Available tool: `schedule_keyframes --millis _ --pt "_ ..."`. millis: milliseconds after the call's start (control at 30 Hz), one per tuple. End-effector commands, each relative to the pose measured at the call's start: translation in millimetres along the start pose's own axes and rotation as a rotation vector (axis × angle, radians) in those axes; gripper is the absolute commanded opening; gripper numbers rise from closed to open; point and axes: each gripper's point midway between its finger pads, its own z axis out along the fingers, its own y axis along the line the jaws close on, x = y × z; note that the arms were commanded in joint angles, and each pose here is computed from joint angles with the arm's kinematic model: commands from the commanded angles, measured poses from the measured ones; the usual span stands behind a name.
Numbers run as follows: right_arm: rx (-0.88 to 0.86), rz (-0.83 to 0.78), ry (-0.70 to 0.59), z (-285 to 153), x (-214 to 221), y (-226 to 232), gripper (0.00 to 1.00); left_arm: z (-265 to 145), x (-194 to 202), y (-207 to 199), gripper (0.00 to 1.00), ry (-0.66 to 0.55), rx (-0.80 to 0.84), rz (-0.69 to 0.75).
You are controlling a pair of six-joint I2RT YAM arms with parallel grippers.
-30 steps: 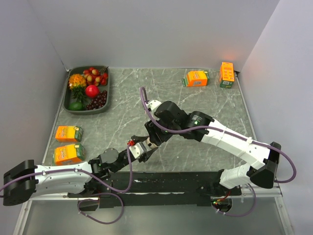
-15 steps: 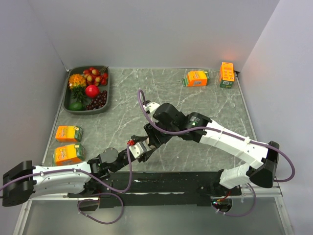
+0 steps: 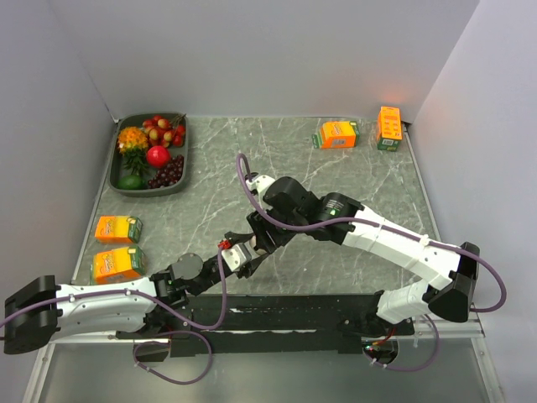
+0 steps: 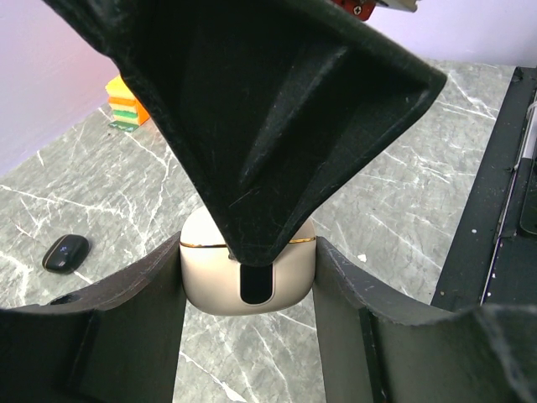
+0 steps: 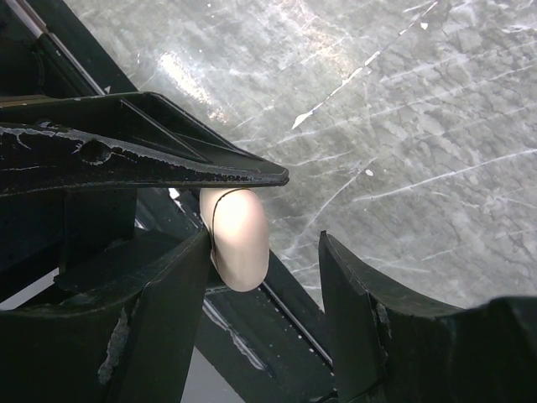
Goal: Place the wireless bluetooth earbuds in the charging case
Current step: Open the charging case.
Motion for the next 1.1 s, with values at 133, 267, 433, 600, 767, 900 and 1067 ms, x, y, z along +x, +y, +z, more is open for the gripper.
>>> schedule_keyframes --millis 133,267,433,600,767,900,1067 --pt "0.006 0.023 -0.077 -20 -14 -4 0.62 2 -22 4 0.01 -0.069 -0.019 -0.029" --pt "-0.005 0.029 -0.083 -20 -15 -3 0.62 2 -19 3 0.01 -0.064 -0.018 -0.032" --pt "-0.003 0.038 -0.077 -17 -12 -6 0.62 1 -19 3 0.01 -0.064 -0.016 -0.031" --pt "0.004 0.044 -0.058 -12 -7 -10 0.61 1 -23 4 0.01 -0.073 -0.018 -0.030" --pt "0.032 0.077 -0.063 -13 -4 -23 0.61 0 -27 6 0.01 -0.080 -0.026 -0.028" --pt "0.048 0.092 -0.080 -19 -6 -30 0.61 -2 -25 6 0.01 -0.076 -0.025 -0.028" --pt "0.057 0.097 -0.081 -21 -5 -36 0.61 -2 -26 7 0.01 -0.077 -0.028 -0.030"
